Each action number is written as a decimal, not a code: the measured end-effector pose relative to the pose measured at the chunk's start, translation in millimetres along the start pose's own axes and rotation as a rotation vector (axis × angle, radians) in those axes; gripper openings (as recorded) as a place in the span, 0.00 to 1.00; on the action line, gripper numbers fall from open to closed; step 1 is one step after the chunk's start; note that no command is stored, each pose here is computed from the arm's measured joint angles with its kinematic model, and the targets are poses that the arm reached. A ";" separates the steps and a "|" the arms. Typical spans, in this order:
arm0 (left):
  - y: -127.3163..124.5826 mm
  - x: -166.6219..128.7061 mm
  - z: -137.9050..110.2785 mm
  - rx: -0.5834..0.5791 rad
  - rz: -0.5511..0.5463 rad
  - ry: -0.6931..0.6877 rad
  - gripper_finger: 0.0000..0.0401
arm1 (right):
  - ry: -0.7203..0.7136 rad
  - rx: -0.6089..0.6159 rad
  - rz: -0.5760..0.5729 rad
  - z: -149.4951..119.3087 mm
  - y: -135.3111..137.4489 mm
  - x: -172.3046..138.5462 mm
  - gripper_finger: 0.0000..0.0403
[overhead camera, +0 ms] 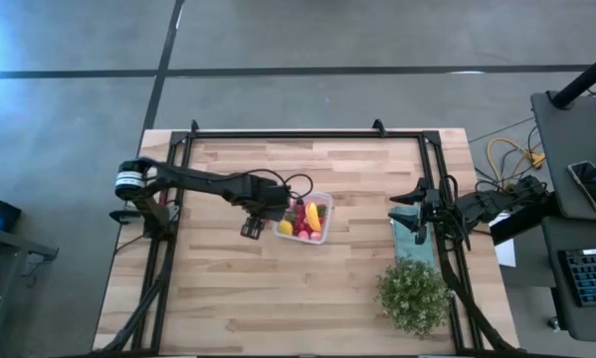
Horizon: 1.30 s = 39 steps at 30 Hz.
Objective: Pick and placing Produce into tupperware
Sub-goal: Put the strawberry into the transparent bin
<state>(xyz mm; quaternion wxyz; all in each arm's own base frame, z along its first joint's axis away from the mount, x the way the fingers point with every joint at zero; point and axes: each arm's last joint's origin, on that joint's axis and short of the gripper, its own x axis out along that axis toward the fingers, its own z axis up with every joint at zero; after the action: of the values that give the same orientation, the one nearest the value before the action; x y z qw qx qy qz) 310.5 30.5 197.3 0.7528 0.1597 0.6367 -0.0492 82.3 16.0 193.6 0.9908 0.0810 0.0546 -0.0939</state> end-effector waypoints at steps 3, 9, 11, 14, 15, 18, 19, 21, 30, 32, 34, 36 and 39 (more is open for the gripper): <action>-0.9 11.8 1.4 0.006 -0.017 0.037 0.57 | 0.000 0.000 0.000 0.0 0.0 0.0 0.58; -1.5 27.4 4.7 0.010 -0.029 0.063 0.57 | 0.000 0.000 0.000 0.0 0.0 0.0 0.58; -1.2 29.4 5.8 0.009 -0.027 0.058 0.57 | 0.000 0.000 0.000 0.0 0.0 0.0 0.58; -0.1 29.9 6.8 0.005 -0.021 0.046 0.56 | 0.000 0.000 0.000 0.0 0.0 0.0 0.58; 0.2 29.7 7.3 0.005 -0.019 0.042 0.56 | 0.000 0.000 0.000 0.0 0.0 0.0 0.58; 0.3 29.6 7.4 0.004 -0.019 0.041 0.54 | 0.000 0.000 0.000 0.0 0.0 0.0 0.58; 0.5 29.4 7.5 0.004 -0.019 0.039 0.53 | 0.000 0.000 0.000 0.0 0.0 0.0 0.58; 0.7 29.4 7.3 0.003 -0.019 0.039 0.50 | 0.000 0.000 0.000 0.0 0.0 0.0 0.58; 0.4 34.8 7.5 0.005 -0.025 0.055 0.39 | 0.000 0.000 0.000 0.0 0.0 0.0 0.58; 0.2 36.6 7.5 0.006 -0.027 0.061 0.39 | 0.000 0.000 0.000 0.0 0.0 0.0 0.58; 0.1 39.1 7.6 0.007 -0.030 0.068 0.39 | 0.000 0.000 0.000 0.0 0.0 0.0 0.58; -0.3 42.0 7.6 0.008 -0.033 0.077 0.39 | 0.000 0.000 0.000 0.0 0.0 0.0 0.58; -0.6 44.7 7.6 0.009 -0.035 0.086 0.39 | 0.000 0.000 0.000 0.0 0.0 0.0 0.58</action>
<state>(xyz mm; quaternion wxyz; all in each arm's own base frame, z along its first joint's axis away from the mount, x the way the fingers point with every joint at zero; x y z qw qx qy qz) 325.8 33.4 154.7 0.7230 0.1541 0.6709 -0.0584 82.3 16.0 193.6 0.9908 0.0810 0.0546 -0.0939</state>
